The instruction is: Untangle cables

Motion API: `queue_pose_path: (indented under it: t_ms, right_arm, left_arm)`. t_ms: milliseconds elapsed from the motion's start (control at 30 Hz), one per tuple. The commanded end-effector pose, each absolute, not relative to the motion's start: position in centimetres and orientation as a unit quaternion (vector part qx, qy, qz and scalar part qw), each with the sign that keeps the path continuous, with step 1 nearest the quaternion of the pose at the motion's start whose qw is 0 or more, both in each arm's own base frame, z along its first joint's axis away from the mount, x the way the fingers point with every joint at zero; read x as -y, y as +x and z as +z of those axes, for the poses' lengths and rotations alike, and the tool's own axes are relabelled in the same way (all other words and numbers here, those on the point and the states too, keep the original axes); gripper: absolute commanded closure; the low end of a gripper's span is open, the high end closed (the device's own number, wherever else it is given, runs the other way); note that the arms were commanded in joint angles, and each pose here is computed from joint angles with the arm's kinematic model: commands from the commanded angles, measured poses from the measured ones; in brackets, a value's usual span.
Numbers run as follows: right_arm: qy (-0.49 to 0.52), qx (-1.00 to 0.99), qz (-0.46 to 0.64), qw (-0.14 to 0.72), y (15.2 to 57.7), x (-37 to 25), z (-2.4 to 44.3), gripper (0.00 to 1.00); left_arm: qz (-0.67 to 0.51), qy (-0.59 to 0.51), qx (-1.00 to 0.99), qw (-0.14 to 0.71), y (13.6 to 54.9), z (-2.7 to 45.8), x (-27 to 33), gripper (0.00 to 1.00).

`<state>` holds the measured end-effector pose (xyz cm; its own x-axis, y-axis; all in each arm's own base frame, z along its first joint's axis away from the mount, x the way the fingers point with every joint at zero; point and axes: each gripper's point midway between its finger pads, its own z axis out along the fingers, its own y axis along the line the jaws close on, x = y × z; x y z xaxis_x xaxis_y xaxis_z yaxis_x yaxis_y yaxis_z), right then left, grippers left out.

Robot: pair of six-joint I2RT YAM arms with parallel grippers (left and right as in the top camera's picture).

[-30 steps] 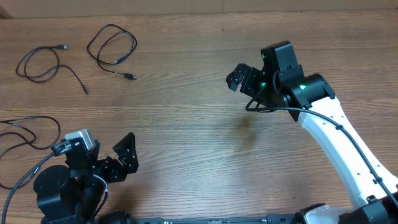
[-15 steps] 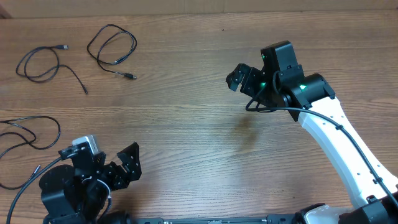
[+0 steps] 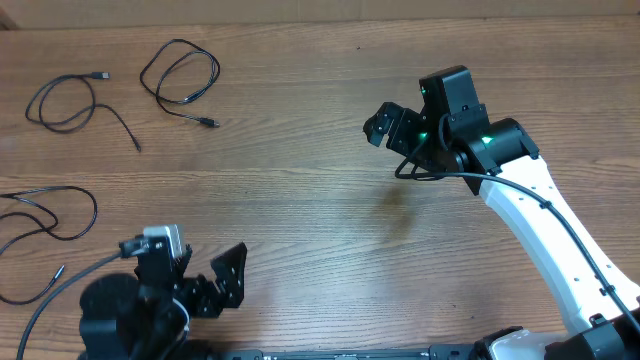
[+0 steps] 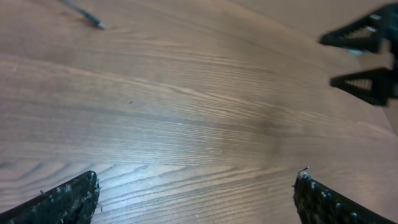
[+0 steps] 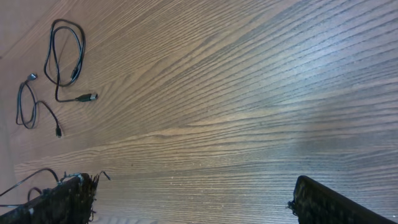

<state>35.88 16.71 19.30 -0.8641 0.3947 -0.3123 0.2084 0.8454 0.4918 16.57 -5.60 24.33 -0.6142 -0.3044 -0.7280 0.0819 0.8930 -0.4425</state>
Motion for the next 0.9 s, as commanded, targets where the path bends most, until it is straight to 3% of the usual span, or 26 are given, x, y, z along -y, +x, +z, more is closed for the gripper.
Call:
queue_pose_path:
  t_ms: [0,400,667,867]
  right_arm:
    - [0.163,-0.935,0.228,0.217,36.4,-16.5,20.0,0.00]
    - [0.163,-0.935,0.228,0.217,36.4,-16.5,20.0,0.00]
    - [0.163,-0.935,0.228,0.217,36.4,-16.5,20.0,0.00]
    - [0.163,-0.935,0.228,0.217,36.4,-16.5,20.0,0.00]
  left_arm:
    - [-0.205,-0.045,-0.855,0.474,15.5,25.2,5.3,0.00]
    - [-0.182,-0.041,-0.794,0.578,12.1,26.5,4.1,0.01]
    - [-0.171,-0.051,-0.828,0.532,13.2,22.2,3.9,0.00]
    - [-0.157,-0.053,-0.820,0.548,14.9,21.8,3.4,0.00]
